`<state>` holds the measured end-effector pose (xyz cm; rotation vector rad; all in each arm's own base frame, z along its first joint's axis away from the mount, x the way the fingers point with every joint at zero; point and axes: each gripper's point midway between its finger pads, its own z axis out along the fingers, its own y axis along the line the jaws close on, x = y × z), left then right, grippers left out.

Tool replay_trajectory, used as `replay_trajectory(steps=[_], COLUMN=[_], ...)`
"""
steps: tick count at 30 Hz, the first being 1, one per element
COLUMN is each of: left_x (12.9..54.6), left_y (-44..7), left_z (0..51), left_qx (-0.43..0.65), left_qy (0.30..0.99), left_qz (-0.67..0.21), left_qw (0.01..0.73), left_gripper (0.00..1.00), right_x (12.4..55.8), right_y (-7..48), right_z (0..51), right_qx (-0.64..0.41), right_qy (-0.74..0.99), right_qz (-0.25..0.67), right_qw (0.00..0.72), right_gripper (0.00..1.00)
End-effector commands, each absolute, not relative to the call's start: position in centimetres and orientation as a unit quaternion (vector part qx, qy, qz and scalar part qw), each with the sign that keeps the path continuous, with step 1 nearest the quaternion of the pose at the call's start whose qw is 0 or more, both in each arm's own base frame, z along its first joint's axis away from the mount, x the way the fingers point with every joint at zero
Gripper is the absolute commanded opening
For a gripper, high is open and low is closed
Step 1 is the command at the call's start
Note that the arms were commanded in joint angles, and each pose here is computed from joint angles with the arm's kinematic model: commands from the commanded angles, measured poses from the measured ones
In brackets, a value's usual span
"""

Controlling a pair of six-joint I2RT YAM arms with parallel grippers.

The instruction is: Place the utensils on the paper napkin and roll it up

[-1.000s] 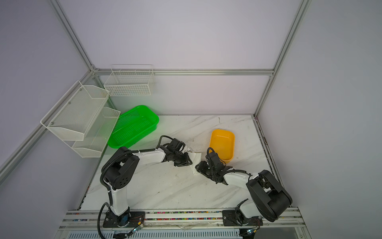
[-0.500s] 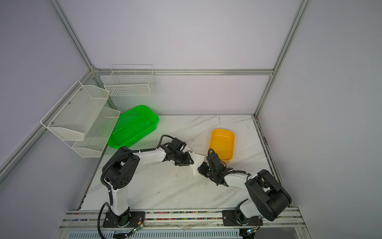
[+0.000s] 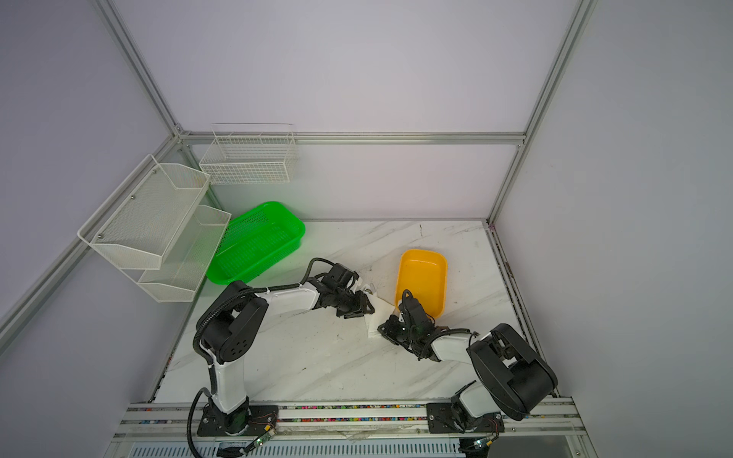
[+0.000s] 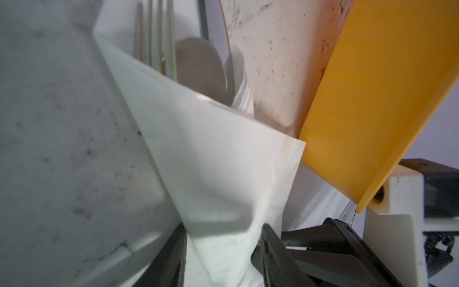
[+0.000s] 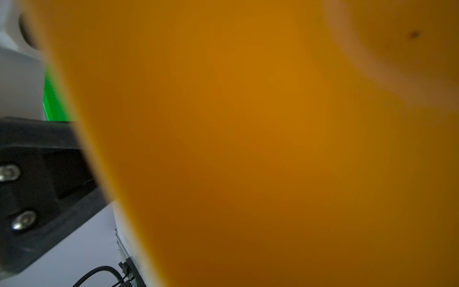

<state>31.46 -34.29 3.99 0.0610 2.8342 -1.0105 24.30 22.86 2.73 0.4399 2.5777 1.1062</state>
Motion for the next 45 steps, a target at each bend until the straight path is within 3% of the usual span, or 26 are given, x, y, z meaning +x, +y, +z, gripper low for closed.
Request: replay_trajectory(steps=[1, 20, 32, 39, 45], left_x=[31.5, 30.1, 30.1, 30.2, 30.1], left_y=[-34.3, -33.8, -33.3, -33.6, -33.6], left_z=[3.6, 0.6, -0.2, -0.3, -0.2], left_qx=[0.026, 0.046, 0.048, 0.051, 0.052], left_qy=[0.947, 0.965, 0.971, 0.971, 0.971], left_qz=[-0.314, -0.256, -0.232, -0.232, -0.232], left_qw=[0.061, 0.025, 0.021, 0.02, 0.02], left_gripper=[0.48, 0.43, 0.41, 0.4, 0.4], right_x=[23.2, 24.1, 26.0, 28.5, 31.8], right_y=[22.4, 22.1, 19.6, 16.6, 12.1], right_z=[1.7, 2.8, 5.9, 8.0, 9.2], right_qx=[0.16, 0.155, 0.174, 0.187, 0.202], right_qy=[0.907, 0.914, 0.918, 0.916, 0.914], right_qz=[0.369, 0.348, 0.294, 0.258, 0.219], right_qw=[0.122, 0.139, 0.199, 0.245, 0.276], right_gripper=[0.16, 0.19, 0.55, 0.64, 0.64])
